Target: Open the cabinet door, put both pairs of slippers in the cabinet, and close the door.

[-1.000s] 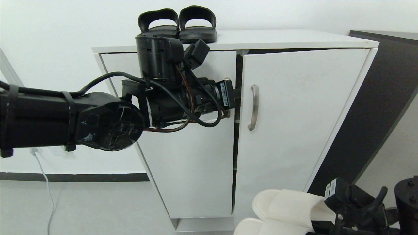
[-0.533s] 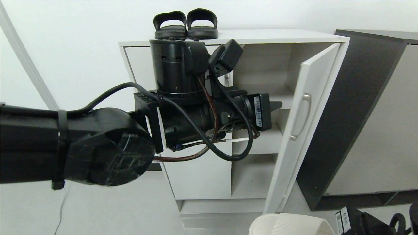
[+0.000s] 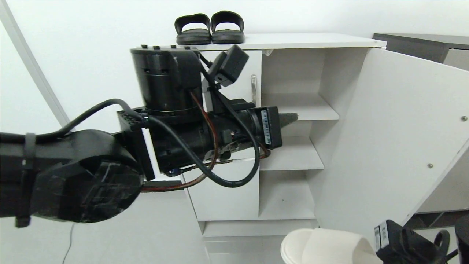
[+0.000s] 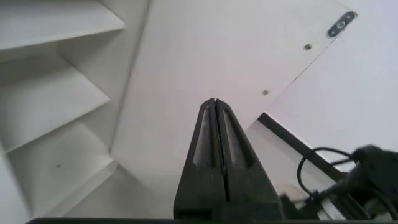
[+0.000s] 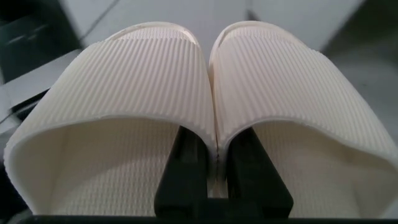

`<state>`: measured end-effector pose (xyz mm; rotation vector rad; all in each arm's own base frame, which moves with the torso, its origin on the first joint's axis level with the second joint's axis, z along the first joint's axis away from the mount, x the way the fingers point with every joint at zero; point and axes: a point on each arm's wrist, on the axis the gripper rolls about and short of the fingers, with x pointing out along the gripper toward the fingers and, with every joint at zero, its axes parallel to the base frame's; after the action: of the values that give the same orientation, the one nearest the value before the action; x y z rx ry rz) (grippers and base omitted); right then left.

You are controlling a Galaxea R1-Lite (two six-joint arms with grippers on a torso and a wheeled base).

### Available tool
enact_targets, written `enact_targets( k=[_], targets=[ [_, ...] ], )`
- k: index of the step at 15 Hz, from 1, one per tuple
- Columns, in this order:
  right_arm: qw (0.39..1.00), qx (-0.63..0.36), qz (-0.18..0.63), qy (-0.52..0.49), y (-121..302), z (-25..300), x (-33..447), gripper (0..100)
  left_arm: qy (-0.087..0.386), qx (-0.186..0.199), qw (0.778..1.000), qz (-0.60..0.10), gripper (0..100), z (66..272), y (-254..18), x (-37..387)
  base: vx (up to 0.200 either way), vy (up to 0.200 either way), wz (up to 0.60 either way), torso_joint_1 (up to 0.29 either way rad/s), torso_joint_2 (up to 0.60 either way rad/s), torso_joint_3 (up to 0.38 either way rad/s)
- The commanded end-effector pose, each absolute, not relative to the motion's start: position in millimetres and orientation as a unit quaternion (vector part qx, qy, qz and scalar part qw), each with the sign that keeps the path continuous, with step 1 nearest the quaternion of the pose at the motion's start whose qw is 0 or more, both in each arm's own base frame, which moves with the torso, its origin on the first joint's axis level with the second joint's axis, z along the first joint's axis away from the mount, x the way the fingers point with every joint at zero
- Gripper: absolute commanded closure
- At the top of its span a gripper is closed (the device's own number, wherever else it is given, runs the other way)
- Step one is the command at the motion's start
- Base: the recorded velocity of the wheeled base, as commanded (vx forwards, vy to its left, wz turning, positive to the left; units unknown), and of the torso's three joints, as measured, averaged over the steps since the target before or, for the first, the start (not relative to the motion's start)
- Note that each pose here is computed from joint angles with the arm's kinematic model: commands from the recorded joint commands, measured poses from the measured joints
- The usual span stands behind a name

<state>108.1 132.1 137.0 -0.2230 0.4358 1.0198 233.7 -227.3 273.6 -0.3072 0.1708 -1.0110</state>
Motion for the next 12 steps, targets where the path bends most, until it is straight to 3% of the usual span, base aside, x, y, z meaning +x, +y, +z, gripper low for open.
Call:
enact_targets(
  k=[1, 5, 9, 10, 12],
  targets=[
    [0.876, -0.110, 0.415, 0.222, 139.1, 135.5, 134.2, 100, 0.060, -0.151, 0.876, -0.455, 100, 286.8, -182.0, 212.5, 0.000, 0.000, 0.00, 0.000, 0.00, 0.000],
    [0.942, -0.036, 0.262, 0.204, 170.4, 135.7, 181.1, 100, 0.064, -0.137, 0.921, -0.359, 100, 265.8, -94.9, 155.6, 0.000, 0.000, 0.00, 0.000, 0.00, 0.000],
    [0.978, -0.003, 0.125, 0.167, 198.2, 122.4, 222.3, 100, 0.021, -0.074, 0.977, -0.199, 100, 233.6, -37.1, 85.4, 0.000, 0.000, 0.00, 0.000, 0.00, 0.000],
    [0.980, -0.004, 0.117, 0.164, 199.5, 121.2, 224.2, 100, 0.016, -0.065, 0.981, -0.179, 100, 227.3, -30.3, 73.2, 0.000, 0.000, 0.00, 0.000, 0.00, 0.000],
    [0.980, -0.004, 0.116, 0.158, 200.5, 121.0, 223.5, 100, 0.028, -0.041, 0.996, -0.072, 100, 196.7, -7.3, 33.8, 0.000, 0.000, 0.00, 0.000, 0.00, 0.000]
  ],
)
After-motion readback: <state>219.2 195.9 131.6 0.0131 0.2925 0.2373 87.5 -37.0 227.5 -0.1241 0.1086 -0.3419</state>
